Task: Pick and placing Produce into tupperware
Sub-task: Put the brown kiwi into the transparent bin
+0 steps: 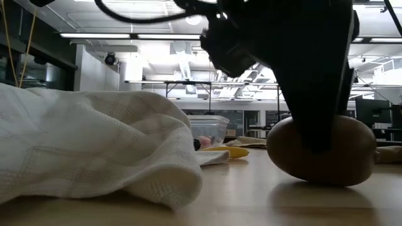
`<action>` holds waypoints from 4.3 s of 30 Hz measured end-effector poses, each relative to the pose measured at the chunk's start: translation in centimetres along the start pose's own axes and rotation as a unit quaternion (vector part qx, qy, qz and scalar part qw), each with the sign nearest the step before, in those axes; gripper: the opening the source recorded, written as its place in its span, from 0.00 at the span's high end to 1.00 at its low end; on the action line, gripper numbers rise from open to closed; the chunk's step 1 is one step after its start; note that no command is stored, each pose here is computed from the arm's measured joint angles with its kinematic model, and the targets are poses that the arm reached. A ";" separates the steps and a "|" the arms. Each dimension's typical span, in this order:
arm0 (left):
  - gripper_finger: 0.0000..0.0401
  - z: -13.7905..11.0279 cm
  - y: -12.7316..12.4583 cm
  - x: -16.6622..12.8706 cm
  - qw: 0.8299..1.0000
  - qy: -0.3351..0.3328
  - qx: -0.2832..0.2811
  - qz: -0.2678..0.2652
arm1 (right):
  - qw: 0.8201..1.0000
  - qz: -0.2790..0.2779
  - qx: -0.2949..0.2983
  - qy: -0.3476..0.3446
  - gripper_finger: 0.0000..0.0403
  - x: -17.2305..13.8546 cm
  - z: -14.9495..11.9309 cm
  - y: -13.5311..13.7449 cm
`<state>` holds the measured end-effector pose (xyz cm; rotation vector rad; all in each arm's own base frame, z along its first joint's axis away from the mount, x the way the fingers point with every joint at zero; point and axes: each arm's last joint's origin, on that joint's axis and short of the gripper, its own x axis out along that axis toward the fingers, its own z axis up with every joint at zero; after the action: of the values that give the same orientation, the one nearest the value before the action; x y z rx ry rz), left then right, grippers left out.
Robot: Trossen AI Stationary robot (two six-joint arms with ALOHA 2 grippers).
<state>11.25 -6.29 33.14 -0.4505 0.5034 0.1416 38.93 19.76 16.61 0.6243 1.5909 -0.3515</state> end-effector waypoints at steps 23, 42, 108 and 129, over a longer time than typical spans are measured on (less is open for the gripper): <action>0.99 0.0 0.0 0.0 1.000 0.000 -0.002 0.000 | 1.000 -0.002 -0.008 -0.009 0.31 0.3 0.1 -0.1; 0.99 0.0 -0.1 0.1 1.000 0.000 -0.001 0.000 | 1.000 0.001 0.003 -0.012 0.31 0.3 1.0 -0.6; 0.99 0.0 0.0 0.1 1.000 0.001 0.000 0.001 | 0.994 -0.020 -0.087 -0.065 0.41 -7.8 6.2 -2.8; 0.99 0.0 0.0 0.1 1.000 0.001 0.000 0.002 | 0.994 0.001 -0.063 -0.085 0.41 -9.7 13.7 -9.7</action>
<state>11.30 -6.32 33.09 -0.4493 0.5072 0.1449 44.65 2.40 23.14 0.4849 1.4381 -0.2922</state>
